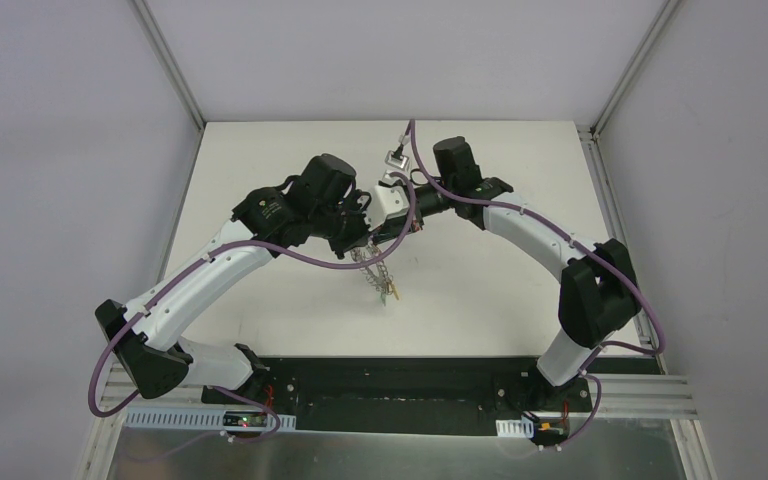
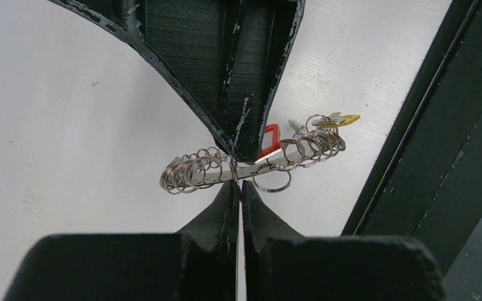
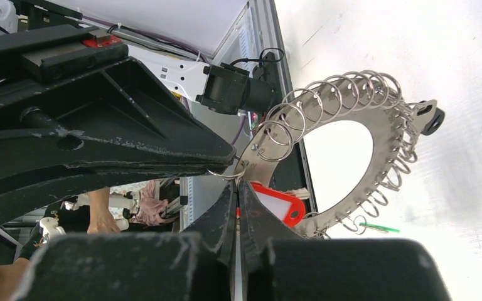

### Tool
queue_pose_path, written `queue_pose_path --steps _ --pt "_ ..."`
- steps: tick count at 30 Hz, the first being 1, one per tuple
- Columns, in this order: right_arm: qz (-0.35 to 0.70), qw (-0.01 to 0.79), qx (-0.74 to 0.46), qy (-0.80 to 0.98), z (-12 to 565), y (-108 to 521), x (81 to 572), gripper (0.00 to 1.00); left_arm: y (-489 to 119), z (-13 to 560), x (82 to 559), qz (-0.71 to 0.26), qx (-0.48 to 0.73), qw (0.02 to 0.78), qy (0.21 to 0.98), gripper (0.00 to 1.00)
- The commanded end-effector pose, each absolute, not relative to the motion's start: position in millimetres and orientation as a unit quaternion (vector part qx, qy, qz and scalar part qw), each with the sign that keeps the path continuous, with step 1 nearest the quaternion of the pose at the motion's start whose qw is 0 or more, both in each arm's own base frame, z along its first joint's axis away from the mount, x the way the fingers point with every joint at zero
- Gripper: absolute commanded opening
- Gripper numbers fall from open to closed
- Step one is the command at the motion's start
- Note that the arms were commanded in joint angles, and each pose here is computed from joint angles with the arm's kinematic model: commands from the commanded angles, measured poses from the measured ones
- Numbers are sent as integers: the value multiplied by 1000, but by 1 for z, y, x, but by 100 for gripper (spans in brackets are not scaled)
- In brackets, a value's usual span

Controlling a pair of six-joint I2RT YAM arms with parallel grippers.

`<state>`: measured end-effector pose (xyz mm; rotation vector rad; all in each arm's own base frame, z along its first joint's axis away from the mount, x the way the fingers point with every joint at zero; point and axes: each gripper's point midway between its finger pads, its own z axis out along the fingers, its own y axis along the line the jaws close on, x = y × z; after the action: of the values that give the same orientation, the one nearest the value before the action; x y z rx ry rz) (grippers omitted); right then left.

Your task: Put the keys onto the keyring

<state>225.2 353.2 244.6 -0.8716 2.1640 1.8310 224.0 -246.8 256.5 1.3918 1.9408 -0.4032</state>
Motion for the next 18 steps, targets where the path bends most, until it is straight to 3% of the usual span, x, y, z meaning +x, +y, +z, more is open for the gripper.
queue_pose_path --steps 1,18 --pt "609 129 -308 719 252 360 240 0 -260 275 209 -199 551 372 720 0" --pt "646 112 -331 679 245 356 215 1 -266 290 209 -235 530 384 719 0"
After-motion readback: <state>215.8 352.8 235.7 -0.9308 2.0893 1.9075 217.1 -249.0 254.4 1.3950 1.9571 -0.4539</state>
